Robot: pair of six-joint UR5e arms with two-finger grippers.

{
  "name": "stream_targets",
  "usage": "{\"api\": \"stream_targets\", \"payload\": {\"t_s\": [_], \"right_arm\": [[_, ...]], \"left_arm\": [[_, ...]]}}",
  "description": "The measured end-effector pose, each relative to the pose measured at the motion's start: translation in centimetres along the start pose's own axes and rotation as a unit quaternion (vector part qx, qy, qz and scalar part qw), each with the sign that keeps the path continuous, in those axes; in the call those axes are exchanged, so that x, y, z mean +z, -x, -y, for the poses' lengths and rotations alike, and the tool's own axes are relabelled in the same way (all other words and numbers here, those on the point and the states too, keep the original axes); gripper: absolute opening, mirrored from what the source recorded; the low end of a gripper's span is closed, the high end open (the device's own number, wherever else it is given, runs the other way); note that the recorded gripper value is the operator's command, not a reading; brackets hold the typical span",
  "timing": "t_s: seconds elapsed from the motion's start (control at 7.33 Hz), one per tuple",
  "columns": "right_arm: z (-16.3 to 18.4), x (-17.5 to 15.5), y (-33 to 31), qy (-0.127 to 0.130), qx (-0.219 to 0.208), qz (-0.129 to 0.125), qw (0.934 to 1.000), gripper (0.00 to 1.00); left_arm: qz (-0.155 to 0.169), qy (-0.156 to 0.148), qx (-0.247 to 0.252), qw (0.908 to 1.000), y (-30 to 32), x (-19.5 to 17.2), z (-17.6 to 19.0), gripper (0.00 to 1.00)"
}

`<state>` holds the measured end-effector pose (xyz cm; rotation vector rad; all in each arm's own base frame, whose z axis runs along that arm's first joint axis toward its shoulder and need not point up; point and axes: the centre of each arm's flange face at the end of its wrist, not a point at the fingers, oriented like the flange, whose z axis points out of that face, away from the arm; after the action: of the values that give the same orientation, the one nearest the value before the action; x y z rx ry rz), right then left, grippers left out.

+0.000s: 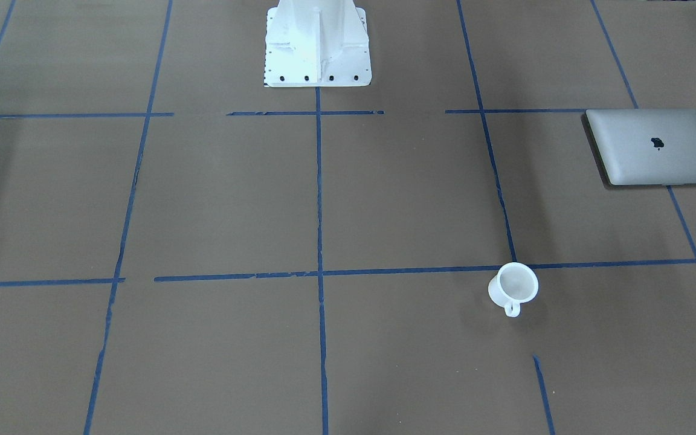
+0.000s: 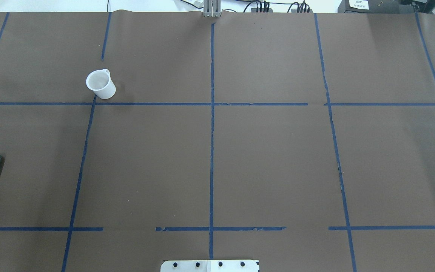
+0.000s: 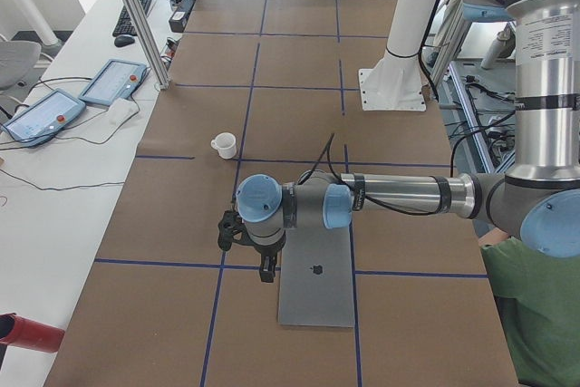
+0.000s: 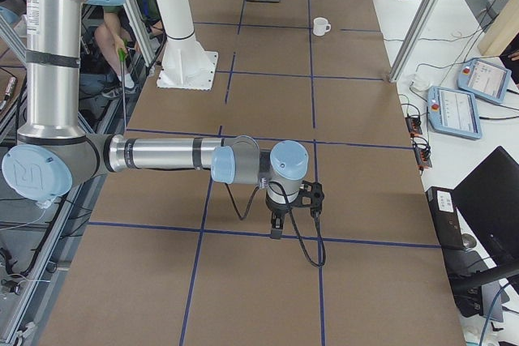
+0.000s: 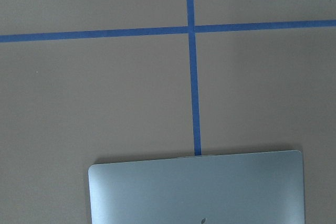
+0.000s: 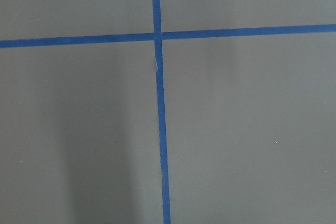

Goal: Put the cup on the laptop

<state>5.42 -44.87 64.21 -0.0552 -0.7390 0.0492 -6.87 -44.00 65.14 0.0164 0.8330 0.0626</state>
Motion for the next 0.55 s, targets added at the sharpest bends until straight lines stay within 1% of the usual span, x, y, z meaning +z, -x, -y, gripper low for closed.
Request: {"api": "stream_targets", "payload": {"t_s": [0.27,0.55], "right_arm": [[0.0,0.0,0.0,0.000,0.000,0.000,1.0000,1.00],[0.0,0.0,0.0,0.000,0.000,0.000,1.0000,1.00]], "left_arm": [[0.000,-0.001,0.000,1.0000,-0.1,-0.1,0.2,1.00],[-0.001,-0.012,0.012,0.9999,-1.1,-1.1,1.5,1.00]]}}
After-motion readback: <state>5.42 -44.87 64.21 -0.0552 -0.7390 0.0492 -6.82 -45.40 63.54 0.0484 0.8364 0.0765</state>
